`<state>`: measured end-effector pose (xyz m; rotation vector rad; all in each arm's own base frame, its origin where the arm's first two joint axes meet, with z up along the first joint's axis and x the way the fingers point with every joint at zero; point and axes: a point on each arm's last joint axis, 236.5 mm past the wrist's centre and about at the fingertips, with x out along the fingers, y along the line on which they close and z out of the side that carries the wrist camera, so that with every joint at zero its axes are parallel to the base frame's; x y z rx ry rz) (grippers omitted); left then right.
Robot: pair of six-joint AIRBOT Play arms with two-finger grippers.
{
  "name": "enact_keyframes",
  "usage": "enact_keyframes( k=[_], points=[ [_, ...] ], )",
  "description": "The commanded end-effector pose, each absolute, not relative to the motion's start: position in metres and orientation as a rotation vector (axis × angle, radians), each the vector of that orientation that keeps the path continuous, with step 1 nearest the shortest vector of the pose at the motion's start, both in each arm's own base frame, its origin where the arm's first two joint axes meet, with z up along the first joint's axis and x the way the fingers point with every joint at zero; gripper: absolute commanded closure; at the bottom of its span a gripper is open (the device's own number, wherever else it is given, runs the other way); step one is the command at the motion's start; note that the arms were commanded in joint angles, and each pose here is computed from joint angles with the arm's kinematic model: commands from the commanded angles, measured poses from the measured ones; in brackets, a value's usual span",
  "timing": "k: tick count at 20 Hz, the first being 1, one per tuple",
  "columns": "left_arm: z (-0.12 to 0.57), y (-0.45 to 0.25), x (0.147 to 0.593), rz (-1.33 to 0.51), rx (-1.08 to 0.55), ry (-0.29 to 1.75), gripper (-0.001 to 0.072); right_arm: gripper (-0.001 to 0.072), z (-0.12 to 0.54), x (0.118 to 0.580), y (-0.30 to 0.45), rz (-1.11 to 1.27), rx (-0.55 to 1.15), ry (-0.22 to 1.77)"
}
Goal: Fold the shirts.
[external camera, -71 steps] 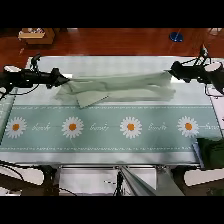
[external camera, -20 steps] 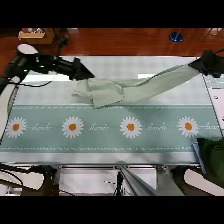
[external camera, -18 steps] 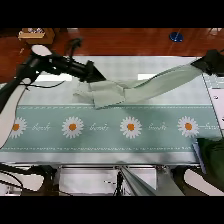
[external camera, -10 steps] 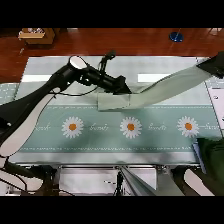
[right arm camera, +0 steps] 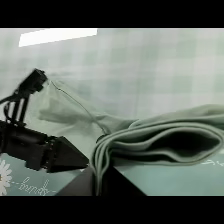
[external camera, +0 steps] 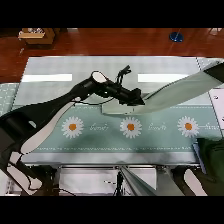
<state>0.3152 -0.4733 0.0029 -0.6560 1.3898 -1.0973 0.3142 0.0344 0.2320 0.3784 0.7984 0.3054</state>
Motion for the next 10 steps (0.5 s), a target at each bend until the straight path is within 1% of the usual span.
enact_keyframes(
  k=[1,4,7,10],
  points=[
    [-0.01,-0.502,0.286,-1.124,-0.716,1.464,0.0679,0.0688,0.241,0.304,0.038,0.304,0.365,0.779],
    [-0.024,-0.526,0.26,-1.126,-0.765,1.518,0.0679,0.0688,0.241,0.304,0.039,0.305,0.378,0.779],
    [-0.026,-0.55,0.257,-1.08,-0.881,1.511,0.068,0.0687,0.242,0.302,0.042,0.31,0.394,0.782],
    [-0.029,-0.56,0.261,-1.039,-0.934,1.492,0.068,0.0687,0.244,0.301,0.042,0.31,0.392,0.776]
  ],
)
